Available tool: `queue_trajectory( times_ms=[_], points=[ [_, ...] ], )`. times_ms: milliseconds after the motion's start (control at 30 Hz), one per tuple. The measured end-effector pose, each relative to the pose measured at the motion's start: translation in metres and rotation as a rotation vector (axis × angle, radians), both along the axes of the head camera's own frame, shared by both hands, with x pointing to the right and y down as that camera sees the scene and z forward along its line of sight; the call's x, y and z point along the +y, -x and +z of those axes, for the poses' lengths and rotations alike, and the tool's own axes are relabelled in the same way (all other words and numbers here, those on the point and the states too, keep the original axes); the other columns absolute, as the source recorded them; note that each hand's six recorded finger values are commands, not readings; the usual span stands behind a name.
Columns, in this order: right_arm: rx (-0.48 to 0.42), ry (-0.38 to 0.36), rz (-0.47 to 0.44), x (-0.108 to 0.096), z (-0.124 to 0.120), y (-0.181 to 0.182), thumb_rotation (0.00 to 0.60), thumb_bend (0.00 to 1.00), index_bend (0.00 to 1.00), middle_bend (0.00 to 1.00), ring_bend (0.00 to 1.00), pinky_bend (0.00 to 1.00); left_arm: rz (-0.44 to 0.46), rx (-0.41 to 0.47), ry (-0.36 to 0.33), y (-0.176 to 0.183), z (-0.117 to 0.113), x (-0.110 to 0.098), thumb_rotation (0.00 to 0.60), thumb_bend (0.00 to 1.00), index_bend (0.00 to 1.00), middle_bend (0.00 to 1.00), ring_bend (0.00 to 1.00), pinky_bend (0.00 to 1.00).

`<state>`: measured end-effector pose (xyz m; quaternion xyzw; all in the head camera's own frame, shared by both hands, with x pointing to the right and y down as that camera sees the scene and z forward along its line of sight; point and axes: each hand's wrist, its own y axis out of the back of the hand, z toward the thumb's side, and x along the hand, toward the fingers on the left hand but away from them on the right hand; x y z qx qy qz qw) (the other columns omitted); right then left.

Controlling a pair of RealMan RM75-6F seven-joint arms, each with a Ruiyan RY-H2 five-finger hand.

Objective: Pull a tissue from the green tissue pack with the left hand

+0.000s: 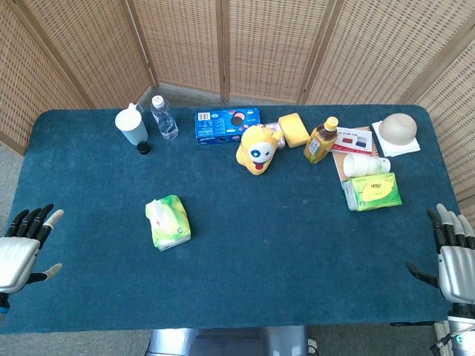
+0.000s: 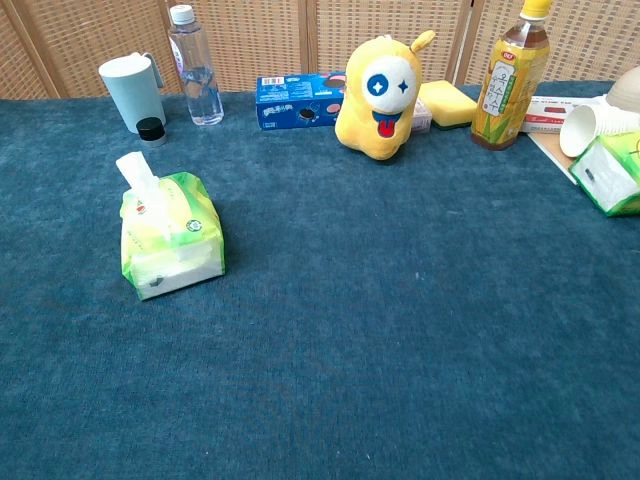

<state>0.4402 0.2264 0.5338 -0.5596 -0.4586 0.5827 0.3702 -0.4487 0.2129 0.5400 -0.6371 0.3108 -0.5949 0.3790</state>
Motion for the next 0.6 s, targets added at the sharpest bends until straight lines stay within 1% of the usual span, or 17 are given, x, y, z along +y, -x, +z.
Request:
queue_trajectory(
  times_ms=[167, 267, 433, 600],
  points=[
    [-0.001, 0.003, 0.009, 0.000, -0.001, -0.002, 0.590, 0.00, 0.00, 0.00, 0.00, 0.00, 0.002, 0.002, -0.003, -0.001, 0.001, -0.001, 0.600, 0.00, 0.00, 0.00, 0.00, 0.00],
    [-0.001, 0.008, 0.013, 0.000, 0.000, -0.002, 0.595, 0.00, 0.00, 0.00, 0.00, 0.00, 0.010, 0.014, -0.008, -0.003, 0.003, -0.006, 0.600, 0.00, 0.00, 0.00, 0.00, 0.00],
    [-0.002, 0.025, 0.017, 0.000, 0.003, -0.003, 0.600, 0.00, 0.00, 0.00, 0.00, 0.00, 0.037, 0.062, -0.021, -0.017, 0.013, -0.027, 0.600, 0.00, 0.03, 0.00, 0.00, 0.00],
    [0.010, 0.041, 0.029, -0.001, 0.006, -0.006, 0.600, 0.00, 0.00, 0.00, 0.00, 0.00, 0.123, 0.091, -0.015, -0.044, 0.033, -0.056, 0.600, 0.00, 0.05, 0.00, 0.00, 0.00]
  ],
)
